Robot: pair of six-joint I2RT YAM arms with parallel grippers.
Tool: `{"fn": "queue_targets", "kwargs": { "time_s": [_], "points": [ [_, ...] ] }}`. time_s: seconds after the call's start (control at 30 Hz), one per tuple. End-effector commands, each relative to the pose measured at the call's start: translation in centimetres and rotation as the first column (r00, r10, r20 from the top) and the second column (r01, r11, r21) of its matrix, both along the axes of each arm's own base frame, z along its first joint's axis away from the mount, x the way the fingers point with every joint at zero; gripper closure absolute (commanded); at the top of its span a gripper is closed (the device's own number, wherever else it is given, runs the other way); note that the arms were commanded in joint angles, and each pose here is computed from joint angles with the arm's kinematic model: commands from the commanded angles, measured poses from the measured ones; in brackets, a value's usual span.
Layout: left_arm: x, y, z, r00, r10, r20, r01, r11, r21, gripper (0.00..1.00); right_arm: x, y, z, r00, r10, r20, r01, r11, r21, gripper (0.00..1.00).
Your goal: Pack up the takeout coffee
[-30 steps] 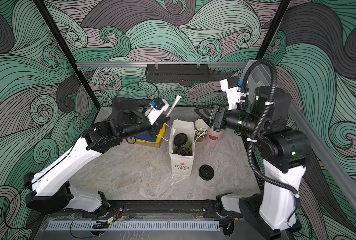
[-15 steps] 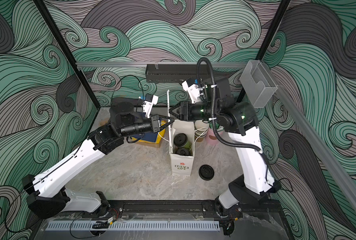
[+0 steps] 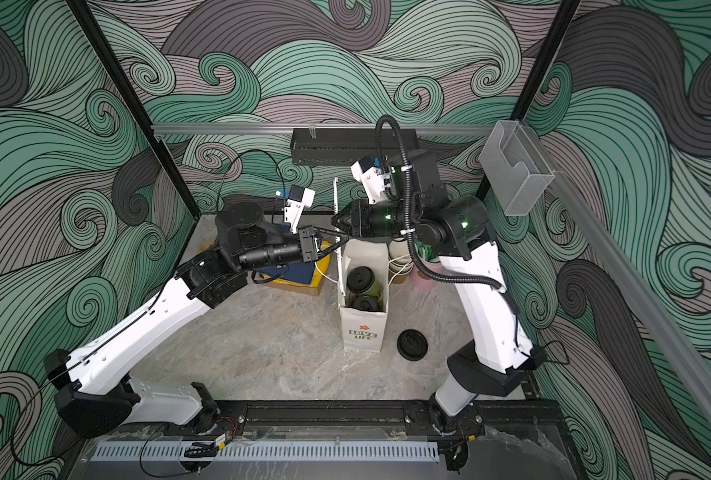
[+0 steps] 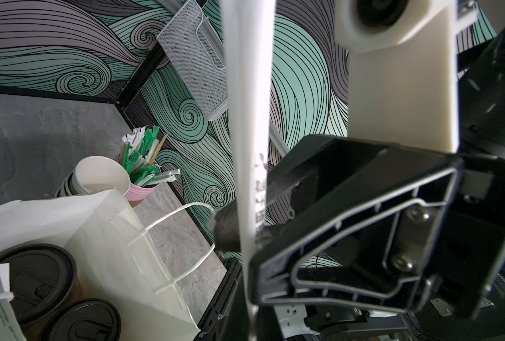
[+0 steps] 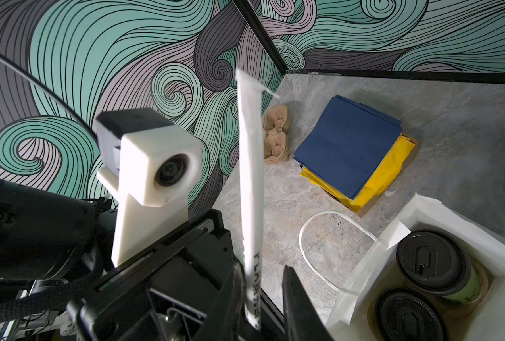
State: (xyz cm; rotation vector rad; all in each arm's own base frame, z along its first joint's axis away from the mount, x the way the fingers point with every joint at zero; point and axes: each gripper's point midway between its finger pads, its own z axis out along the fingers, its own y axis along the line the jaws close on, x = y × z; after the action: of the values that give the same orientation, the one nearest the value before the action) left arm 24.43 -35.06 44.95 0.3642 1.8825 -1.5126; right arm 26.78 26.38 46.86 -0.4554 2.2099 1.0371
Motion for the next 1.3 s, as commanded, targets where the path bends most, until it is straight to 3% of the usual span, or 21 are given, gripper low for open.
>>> {"fn": "queue_targets", "kwargs": {
  "time_s": [0.0, 0.17, 0.27, 0.4, 0.53, 0.67, 0.8, 1.0, 1.27],
  "points": [
    [-0.3, 0.4, 1.2, 1.0, -0.01, 0.023, 0.011, 0.999, -0.037, 1.0, -0.1, 0.1, 0.1, 1.0, -0.002, 0.004, 0.002, 1.0, -0.004, 0.78],
    [-0.1, 0.6, 1.3, 1.0, 0.002, 0.022, -0.001, 0.999, -0.041, 0.97, -0.3, 0.2, 0.3, 1.0, -0.005, -0.001, 0.005, 1.0, 0.007, 0.95],
    [-0.1, 0.9, 1.5, 0.999, 0.017, 0.031, -0.016, 0.999, -0.044, 0.83, -0.3, -0.1, 0.3, 1.0, -0.022, -0.002, 0.022, 1.0, 0.007, 1.0],
    [-0.2, 1.6, 1.7, 0.997, 0.036, 0.063, -0.034, 0.999, -0.031, 0.53, 0.0, -1.0, 0.3, 0.997, -0.074, 0.005, 0.074, 0.997, -0.006, 1.0],
    [0.0, 3.5, 1.3, 0.989, 0.107, 0.103, -0.11, 0.994, 0.025, 0.41, 1.7, -4.4, -1.2, 0.964, -0.267, 0.014, 0.267, 0.957, -0.111, 1.0],
    [1.2, 7.1, -0.3, 0.953, 0.285, 0.103, -0.295, 0.95, 0.1, 0.37, 3.6, -7.8, -3.5, 0.894, -0.444, 0.053, 0.443, 0.865, -0.234, 1.0],
    [3.2, 11.2, -3.9, 0.874, 0.486, -0.008, -0.476, 0.859, 0.188, 0.34, 5.6, -7.7, -4.8, 0.869, -0.484, 0.104, 0.491, 0.818, -0.299, 1.0],
    [3.3, 11.4, -6.9, 0.876, 0.477, -0.079, -0.445, 0.859, 0.253, 0.33, 6.0, -5.8, -8.9, 0.868, -0.48, 0.124, 0.486, 0.774, -0.406, 1.0],
    [3.7, 10.1, -8.8, 0.89, 0.437, -0.129, -0.395, 0.881, 0.26, 0.32, 4.9, -4.6, -15.2, 0.849, -0.527, 0.038, 0.493, 0.765, -0.413, 1.0]
  ]
}}
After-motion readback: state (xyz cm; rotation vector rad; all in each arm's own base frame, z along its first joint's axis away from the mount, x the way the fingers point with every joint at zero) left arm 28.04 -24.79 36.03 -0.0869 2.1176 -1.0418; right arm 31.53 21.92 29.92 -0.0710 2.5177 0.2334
